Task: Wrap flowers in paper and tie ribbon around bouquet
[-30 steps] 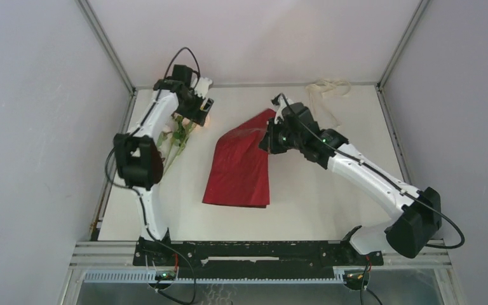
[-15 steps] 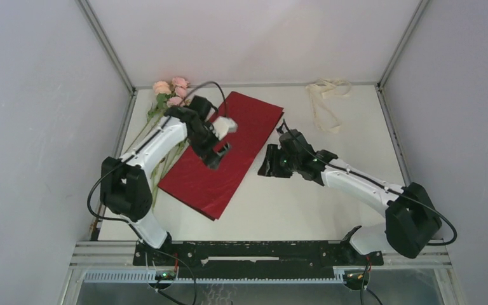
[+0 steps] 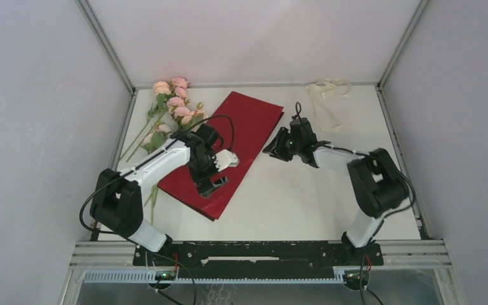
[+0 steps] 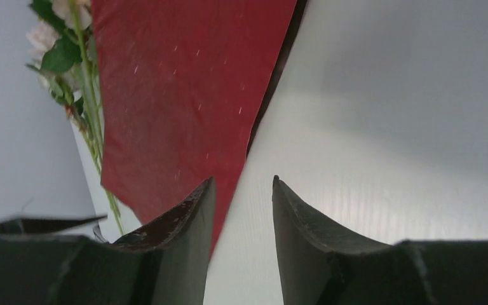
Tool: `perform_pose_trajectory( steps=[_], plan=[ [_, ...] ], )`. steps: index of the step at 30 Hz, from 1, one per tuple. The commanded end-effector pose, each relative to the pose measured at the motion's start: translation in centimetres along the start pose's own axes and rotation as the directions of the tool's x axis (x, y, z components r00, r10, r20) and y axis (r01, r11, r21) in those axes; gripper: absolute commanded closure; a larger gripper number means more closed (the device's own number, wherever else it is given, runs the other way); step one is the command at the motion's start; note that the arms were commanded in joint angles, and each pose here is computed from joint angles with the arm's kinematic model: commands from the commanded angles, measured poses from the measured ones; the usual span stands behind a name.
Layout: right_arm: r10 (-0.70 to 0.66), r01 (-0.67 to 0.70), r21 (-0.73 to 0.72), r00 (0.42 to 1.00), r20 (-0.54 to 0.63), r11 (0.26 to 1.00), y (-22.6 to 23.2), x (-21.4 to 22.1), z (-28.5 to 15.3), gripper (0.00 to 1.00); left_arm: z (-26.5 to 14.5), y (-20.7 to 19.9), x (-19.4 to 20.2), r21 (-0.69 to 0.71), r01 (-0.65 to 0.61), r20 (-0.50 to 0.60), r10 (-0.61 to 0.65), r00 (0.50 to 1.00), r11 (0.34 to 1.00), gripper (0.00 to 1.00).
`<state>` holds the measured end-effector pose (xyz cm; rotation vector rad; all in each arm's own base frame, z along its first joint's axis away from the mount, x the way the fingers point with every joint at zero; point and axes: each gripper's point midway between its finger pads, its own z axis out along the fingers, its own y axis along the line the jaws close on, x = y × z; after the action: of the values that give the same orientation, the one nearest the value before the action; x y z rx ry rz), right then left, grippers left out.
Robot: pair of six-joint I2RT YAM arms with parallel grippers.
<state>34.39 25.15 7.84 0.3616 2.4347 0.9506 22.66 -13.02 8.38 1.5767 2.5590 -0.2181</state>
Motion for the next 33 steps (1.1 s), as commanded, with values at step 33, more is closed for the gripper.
perform_pose_trajectory(
  steps=[33],
  plan=[
    [0.021, -0.055, 0.187, 0.984, 0.179, 0.981, -4.9, -23.3, 11.4, 0.36, 1.8, -2.3, 2.6, 0.049, -0.089, 0.037, 0.088, 0.995, 0.995, 0.0]
  ],
)
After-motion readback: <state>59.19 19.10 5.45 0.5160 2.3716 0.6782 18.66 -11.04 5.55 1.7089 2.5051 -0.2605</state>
